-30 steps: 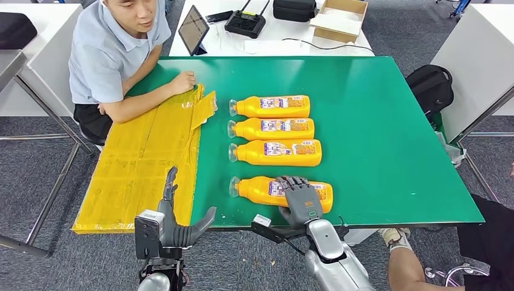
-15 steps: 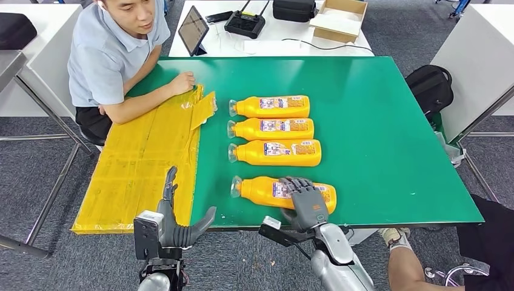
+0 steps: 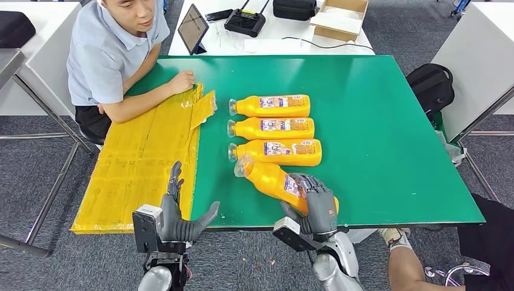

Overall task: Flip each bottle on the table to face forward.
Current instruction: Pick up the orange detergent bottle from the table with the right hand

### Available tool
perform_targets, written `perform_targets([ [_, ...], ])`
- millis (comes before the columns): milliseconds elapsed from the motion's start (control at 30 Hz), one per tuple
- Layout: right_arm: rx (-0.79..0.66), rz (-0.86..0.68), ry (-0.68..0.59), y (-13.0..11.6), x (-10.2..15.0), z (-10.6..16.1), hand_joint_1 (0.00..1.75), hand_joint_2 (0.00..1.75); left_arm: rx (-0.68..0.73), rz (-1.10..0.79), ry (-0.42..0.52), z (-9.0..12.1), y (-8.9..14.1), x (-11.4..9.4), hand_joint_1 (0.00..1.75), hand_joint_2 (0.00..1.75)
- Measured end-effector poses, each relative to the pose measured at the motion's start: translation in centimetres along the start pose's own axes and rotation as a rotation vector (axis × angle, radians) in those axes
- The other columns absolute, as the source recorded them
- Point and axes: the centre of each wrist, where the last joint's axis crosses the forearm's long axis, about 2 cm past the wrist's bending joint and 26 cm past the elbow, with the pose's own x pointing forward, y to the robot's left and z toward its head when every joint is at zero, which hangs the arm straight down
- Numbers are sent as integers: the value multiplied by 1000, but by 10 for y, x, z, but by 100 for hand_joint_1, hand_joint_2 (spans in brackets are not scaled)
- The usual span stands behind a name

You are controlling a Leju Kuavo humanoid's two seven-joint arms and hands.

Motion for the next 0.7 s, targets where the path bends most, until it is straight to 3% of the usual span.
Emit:
perform_targets([
  [400, -81, -24, -18, -6, 4, -4, 165, 175, -17, 27, 12, -3, -3, 0, 0, 175],
  [567, -160, -55, -31, -11, 6, -8, 168, 175, -112, 266, 173, 0, -10, -2, 0, 175],
  [700, -196, -66, -41, -13, 8, -10, 167, 175, -163, 355, 238, 7, -17, -6, 0, 175],
])
